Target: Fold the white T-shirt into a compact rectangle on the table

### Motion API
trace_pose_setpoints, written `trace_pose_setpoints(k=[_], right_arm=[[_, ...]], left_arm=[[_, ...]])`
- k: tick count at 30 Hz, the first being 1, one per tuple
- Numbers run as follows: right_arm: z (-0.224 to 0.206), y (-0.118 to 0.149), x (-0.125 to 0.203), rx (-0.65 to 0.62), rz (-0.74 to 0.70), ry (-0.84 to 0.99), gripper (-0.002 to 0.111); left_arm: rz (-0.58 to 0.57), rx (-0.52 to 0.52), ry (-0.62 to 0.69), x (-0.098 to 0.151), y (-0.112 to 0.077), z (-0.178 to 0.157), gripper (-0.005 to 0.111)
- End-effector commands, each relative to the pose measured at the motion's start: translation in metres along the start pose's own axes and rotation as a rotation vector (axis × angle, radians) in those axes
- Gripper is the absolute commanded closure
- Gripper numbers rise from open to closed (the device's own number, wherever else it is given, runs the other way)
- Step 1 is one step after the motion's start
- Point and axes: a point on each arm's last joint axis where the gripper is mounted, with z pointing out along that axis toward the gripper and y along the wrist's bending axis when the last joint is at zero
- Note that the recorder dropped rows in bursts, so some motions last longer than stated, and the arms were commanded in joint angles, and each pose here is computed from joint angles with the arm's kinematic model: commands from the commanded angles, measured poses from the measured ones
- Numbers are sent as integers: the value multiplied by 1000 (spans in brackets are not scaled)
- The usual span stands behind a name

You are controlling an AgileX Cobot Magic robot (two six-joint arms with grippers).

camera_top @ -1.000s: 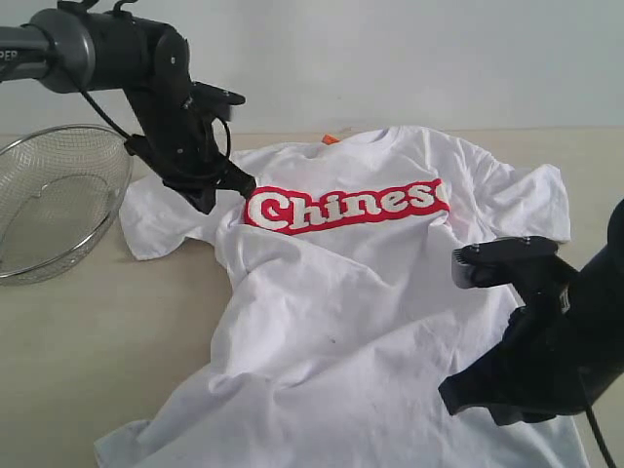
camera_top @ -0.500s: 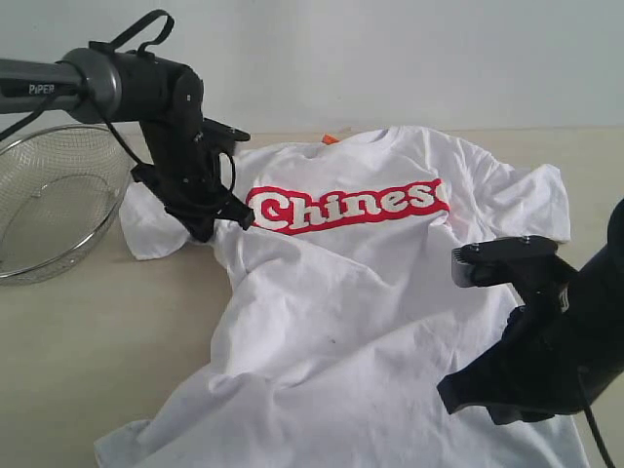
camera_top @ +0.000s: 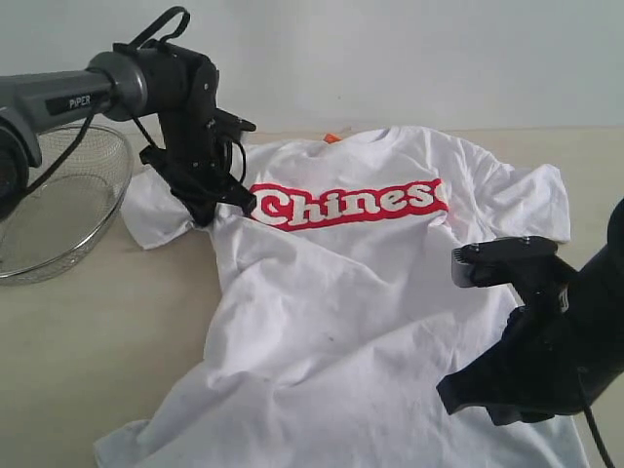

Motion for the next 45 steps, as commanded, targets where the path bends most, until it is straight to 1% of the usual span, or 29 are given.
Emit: trace_pose_setpoints(k=[1, 11, 14, 16, 17, 21, 22, 25, 27, 28, 30, 33, 36, 40, 45], right_arm=[[-3, 1, -2, -4, -9, -17, 108], [-3, 2, -3, -10, -9, -34, 108], [-3, 2, -4, -10, -9, -38, 108], [-3, 2, -5, -10, -9, -51, 108], [-3, 2, -5, -10, -9, -53, 108], [-2, 1, -5, -8, -11, -56, 108], [-2, 1, -5, -8, -11, -53, 108], [6, 0, -6, 1, -11, -23, 108], [15, -4, -5, 10, 8, 23, 108], [19, -7, -3, 14, 20, 55, 108], [26, -15, -2, 24, 49, 131, 108], [30, -22, -2, 30, 79, 182, 108], [31, -22, 0, 28, 82, 208, 108], [31, -22, 2, 33, 74, 231, 108], [30, -22, 4, 38, 69, 251, 108]], left_arm=[[18, -43, 12, -6, 10, 19, 102], [-11, -68, -41, -20, 24, 9, 102], [-16, -73, -71, -24, 26, 2, 102], [-28, -56, -78, -26, 26, -6, 102], [-32, -20, -97, -28, 23, -13, 102], [-16, 179, -217, -37, 10, -55, 102], [-16, 191, -236, -38, 9, -64, 102], [23, 170, -300, -38, 9, -97, 102], [23, 170, -343, -37, 11, -119, 102], [19, 188, -356, -36, 10, -128, 102], [13, 258, -393, -32, 5, -149, 102], [34, 317, -429, -25, -2, -174, 102], [58, 315, -435, -17, -10, -191, 102], [65, 314, -430, -1, -10, -210, 102], [67, 317, -391, 22, -12, -221, 102]])
